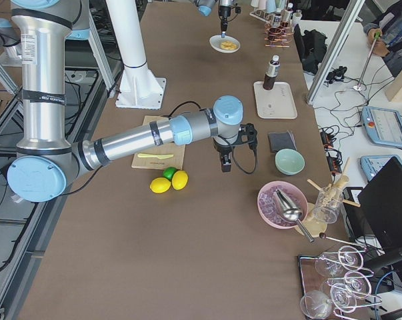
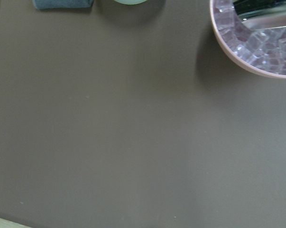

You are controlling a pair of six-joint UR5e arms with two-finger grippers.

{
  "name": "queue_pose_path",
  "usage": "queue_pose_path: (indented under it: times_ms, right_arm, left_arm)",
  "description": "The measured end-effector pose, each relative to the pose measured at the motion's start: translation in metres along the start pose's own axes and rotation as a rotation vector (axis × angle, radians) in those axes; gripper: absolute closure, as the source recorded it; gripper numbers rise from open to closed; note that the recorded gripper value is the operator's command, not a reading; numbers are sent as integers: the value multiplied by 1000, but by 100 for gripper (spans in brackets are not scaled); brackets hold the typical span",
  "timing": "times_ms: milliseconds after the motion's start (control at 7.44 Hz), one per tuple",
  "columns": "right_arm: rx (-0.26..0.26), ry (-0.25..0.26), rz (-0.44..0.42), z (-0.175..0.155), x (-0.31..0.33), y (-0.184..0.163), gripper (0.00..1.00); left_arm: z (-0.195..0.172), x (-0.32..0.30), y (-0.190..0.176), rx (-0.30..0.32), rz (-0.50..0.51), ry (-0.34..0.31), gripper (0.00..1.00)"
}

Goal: Place donut on tray

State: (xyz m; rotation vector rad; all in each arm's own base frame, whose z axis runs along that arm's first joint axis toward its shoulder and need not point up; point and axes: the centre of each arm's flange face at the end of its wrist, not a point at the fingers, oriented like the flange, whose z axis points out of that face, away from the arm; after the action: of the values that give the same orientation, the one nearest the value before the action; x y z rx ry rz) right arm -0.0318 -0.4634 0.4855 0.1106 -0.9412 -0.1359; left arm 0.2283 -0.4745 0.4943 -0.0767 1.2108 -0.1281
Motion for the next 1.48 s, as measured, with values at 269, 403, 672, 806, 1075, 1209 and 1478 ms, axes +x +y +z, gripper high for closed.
queue_pose_path:
  times_ms: [269,403,672,806,1075,1209,1478]
  right_arm:
    - [-6,-34,-12,4,-63,-13,0]
    - [-11,-52,13,8,-99,-23,0]
    - [-12,-96,52,27,-176,-38,0]
    - [7,-112,68,45,-209,-36,0]
    - [23,-168,149,83,-279,-33,0]
    - [16,-196,188,94,-313,-31,0]
    - [18,-211,222,120,-370,-18,1]
  left_arm:
    - [43,94,22,-33,-89,33,100]
    - [60,147,33,-30,-119,18,100]
    - [83,252,59,-10,-167,-30,100]
    - [88,293,71,-12,-195,-34,100]
    - [102,336,95,2,-207,-26,100]
    - [105,350,103,1,-215,-19,100]
    - [110,365,111,22,-212,-7,100]
